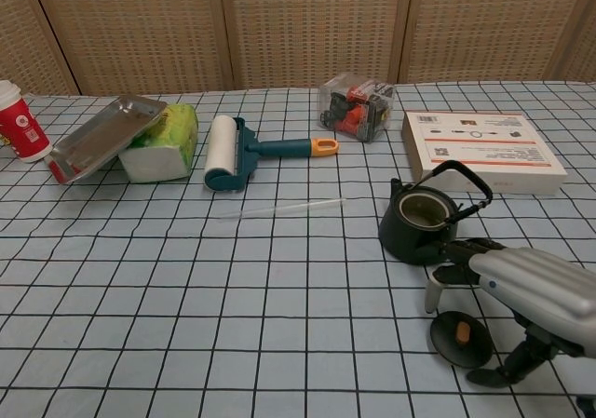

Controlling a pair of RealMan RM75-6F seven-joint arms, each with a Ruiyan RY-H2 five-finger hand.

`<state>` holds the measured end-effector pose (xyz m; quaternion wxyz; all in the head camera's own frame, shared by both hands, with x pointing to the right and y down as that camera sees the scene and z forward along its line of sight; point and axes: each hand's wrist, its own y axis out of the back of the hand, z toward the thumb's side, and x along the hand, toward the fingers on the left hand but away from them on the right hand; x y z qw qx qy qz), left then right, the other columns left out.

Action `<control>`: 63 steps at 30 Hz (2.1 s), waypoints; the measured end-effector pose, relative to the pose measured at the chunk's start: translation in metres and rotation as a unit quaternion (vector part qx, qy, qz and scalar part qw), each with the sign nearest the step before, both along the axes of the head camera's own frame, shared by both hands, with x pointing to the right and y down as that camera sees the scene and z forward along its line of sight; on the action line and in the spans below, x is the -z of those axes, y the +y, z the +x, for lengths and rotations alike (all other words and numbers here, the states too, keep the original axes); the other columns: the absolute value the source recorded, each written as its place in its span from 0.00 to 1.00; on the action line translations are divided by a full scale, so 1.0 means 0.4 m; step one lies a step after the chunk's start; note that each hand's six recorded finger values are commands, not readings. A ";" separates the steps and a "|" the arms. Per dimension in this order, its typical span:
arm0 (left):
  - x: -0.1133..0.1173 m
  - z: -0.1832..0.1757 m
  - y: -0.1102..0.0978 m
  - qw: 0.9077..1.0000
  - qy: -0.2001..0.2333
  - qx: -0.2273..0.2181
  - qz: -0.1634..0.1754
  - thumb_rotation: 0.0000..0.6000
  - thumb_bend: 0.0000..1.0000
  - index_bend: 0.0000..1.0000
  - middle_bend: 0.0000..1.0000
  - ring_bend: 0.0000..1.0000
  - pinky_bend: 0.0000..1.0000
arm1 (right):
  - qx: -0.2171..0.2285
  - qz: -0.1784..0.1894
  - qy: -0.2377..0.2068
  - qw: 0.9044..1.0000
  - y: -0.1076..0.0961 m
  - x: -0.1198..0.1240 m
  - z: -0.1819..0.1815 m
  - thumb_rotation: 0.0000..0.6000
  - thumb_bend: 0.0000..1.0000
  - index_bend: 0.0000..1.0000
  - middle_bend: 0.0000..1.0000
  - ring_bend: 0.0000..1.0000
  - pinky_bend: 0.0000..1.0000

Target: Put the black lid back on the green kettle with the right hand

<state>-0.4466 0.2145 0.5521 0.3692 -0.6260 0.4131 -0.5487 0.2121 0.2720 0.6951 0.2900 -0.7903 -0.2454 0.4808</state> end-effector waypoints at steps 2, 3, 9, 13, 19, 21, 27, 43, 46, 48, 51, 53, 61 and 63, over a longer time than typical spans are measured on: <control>0.000 0.001 0.000 1.000 0.000 -0.001 0.000 1.00 0.07 0.00 0.00 0.00 0.00 | 0.002 -0.001 0.001 1.000 0.000 -0.003 0.000 1.00 0.32 0.43 0.01 0.00 0.00; 0.000 0.001 0.001 1.000 0.000 -0.001 0.000 1.00 0.07 0.00 0.00 0.00 0.00 | 0.002 -0.001 0.001 1.000 0.000 -0.004 -0.001 1.00 0.32 0.43 0.02 0.00 0.00; -0.002 0.005 0.002 1.000 -0.001 -0.004 -0.001 1.00 0.07 0.00 0.00 0.00 0.00 | -0.001 0.003 -0.001 1.000 -0.005 0.000 0.000 1.00 0.32 0.49 0.05 0.00 0.00; -0.003 0.006 0.003 1.000 -0.001 -0.005 -0.001 1.00 0.07 0.00 0.00 0.00 0.00 | -0.002 0.007 -0.003 1.000 -0.007 0.007 0.002 1.00 0.32 0.51 0.07 0.00 0.00; -0.002 0.008 0.004 1.000 -0.001 -0.006 -0.001 1.00 0.07 0.00 0.00 0.00 0.00 | -0.002 0.015 -0.006 1.000 -0.012 0.020 0.003 1.00 0.32 0.53 0.08 0.00 0.00; -0.002 0.008 0.004 1.000 -0.002 -0.006 -0.001 1.00 0.07 0.00 0.00 0.00 0.00 | -0.002 0.017 -0.007 1.000 -0.013 0.026 0.003 1.00 0.32 0.53 0.09 0.00 0.00; -0.003 0.009 0.004 1.000 -0.002 -0.007 -0.001 1.00 0.07 0.00 0.00 0.00 0.00 | -0.002 0.023 -0.009 1.000 -0.015 0.039 0.005 1.00 0.33 0.54 0.09 0.00 0.00; -0.002 0.010 0.005 1.000 -0.002 -0.007 0.000 1.00 0.07 0.00 0.00 0.00 0.00 | -0.009 0.073 -0.017 0.997 -0.071 0.127 0.012 1.00 0.32 0.54 0.09 0.00 0.00; -0.002 0.010 0.005 1.000 -0.001 -0.008 0.000 1.00 0.07 0.00 0.00 0.00 0.00 | -0.011 0.085 -0.018 0.996 -0.090 0.148 0.008 1.00 0.32 0.54 0.09 0.00 0.00; -0.002 0.010 0.004 1.000 -0.001 -0.008 -0.001 1.00 0.07 0.00 0.00 0.00 0.00 | -0.012 0.093 -0.019 0.995 -0.106 0.160 0.005 1.00 0.32 0.54 0.09 0.00 0.00; -0.003 0.009 0.003 1.000 -0.002 -0.006 -0.001 1.00 0.07 0.00 0.00 0.00 0.00 | -0.016 0.097 -0.018 0.995 -0.128 0.165 0.001 1.00 0.33 0.54 0.09 0.00 0.00; -0.001 0.007 0.001 1.000 -0.002 -0.004 0.001 1.00 0.07 0.00 0.00 0.00 0.00 | -0.019 0.097 -0.019 0.995 -0.145 0.165 -0.004 1.00 0.32 0.54 0.09 0.00 0.00; 0.001 -0.004 -0.007 1.000 -0.003 0.004 0.003 1.00 0.07 0.00 0.00 0.00 0.00 | -0.022 0.102 -0.020 0.994 -0.228 0.158 -0.040 1.00 0.33 0.54 0.09 0.00 0.00; -0.002 -0.005 -0.009 1.000 -0.004 0.005 0.001 1.00 0.07 0.00 0.00 0.00 0.00 | -0.024 0.101 -0.016 0.994 -0.249 0.149 -0.047 1.00 0.32 0.54 0.09 0.00 0.00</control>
